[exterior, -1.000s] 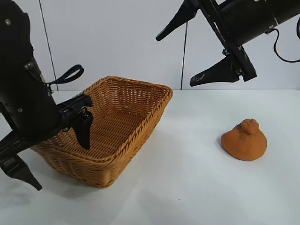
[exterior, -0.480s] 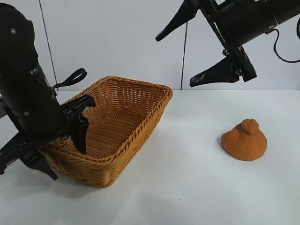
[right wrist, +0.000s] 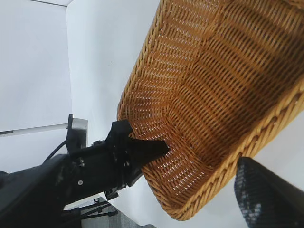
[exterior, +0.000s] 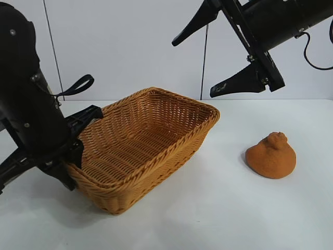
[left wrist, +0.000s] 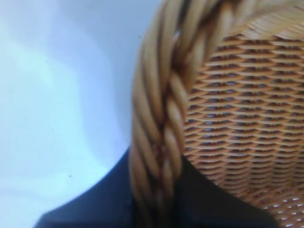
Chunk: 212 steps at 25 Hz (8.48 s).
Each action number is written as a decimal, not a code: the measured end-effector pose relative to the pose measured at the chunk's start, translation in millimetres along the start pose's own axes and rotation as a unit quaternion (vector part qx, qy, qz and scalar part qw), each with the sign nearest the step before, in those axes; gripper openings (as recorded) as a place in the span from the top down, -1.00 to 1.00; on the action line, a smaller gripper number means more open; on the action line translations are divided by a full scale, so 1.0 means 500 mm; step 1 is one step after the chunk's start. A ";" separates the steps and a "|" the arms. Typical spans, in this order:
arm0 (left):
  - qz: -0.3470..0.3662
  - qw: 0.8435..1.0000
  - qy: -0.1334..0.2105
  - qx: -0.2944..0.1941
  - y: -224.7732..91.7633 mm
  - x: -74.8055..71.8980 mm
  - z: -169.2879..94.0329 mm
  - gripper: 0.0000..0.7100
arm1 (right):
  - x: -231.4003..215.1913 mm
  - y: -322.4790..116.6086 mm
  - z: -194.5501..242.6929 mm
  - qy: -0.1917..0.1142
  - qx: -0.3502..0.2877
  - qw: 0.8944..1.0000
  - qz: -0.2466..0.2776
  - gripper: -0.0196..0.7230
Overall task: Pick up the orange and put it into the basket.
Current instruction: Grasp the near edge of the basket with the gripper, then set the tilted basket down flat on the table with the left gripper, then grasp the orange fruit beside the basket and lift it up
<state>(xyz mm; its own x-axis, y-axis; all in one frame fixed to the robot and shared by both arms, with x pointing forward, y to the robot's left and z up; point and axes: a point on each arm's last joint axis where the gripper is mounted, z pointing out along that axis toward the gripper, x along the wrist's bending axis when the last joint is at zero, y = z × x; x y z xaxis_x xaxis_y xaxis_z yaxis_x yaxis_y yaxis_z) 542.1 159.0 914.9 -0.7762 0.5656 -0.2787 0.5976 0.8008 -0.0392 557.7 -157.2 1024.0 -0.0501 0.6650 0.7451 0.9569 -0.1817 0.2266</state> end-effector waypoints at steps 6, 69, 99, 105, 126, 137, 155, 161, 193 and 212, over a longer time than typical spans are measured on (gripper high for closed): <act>0.036 0.999 -0.018 0.019 0.081 -0.006 -0.039 0.76 | 0.000 0.000 0.000 0.000 0.001 1.000 0.000 -0.78; 0.393 0.911 -0.010 0.127 0.189 -0.067 0.026 0.24 | 0.001 -0.005 0.000 0.004 0.013 1.000 0.000 -0.78; 0.447 0.894 0.043 -0.013 0.310 -0.036 -0.222 -0.54 | 0.001 -0.004 0.000 0.002 0.012 1.000 -0.002 -0.78; 0.425 0.903 0.058 0.010 0.324 -0.012 -0.228 -0.54 | 0.000 -0.002 0.000 -0.001 0.007 1.000 -0.003 -0.78; 0.419 0.907 0.038 -0.028 0.156 0.150 -0.390 -0.54 | -0.001 -0.002 0.000 -0.002 0.004 1.000 -0.003 -0.78; 0.435 0.895 0.026 -0.092 0.002 0.349 -0.422 -0.54 | -0.001 -0.002 0.000 -0.002 0.005 1.000 -0.003 -0.78; 0.440 0.831 -0.093 -0.328 -0.121 0.510 -0.425 -0.55 | 0.000 -0.004 0.000 0.000 0.012 1.000 -0.003 -0.78; 0.441 0.829 -0.095 -0.330 -0.122 0.510 -0.426 -0.55 | 0.000 -0.004 0.000 0.000 0.012 1.000 -0.003 -0.78; 0.451 0.781 -0.151 -0.405 -0.162 0.558 -0.442 -0.55 | -0.013 0.046 -0.106 -0.325 0.080 0.933 -0.133 -0.78; 0.451 0.781 -0.151 -0.405 -0.162 0.558 -0.442 -0.55 | -0.178 0.116 -0.091 -0.354 0.099 0.929 -0.053 -0.78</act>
<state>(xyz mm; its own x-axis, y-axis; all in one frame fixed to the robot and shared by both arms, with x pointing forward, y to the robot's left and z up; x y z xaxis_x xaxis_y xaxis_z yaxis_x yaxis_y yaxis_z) 232.7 295.5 1052.6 0.0422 0.9972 -0.0615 0.4562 0.0355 0.8892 604.5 -260.0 999.4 -0.0137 0.9938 0.1107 0.9946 0.0021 0.1038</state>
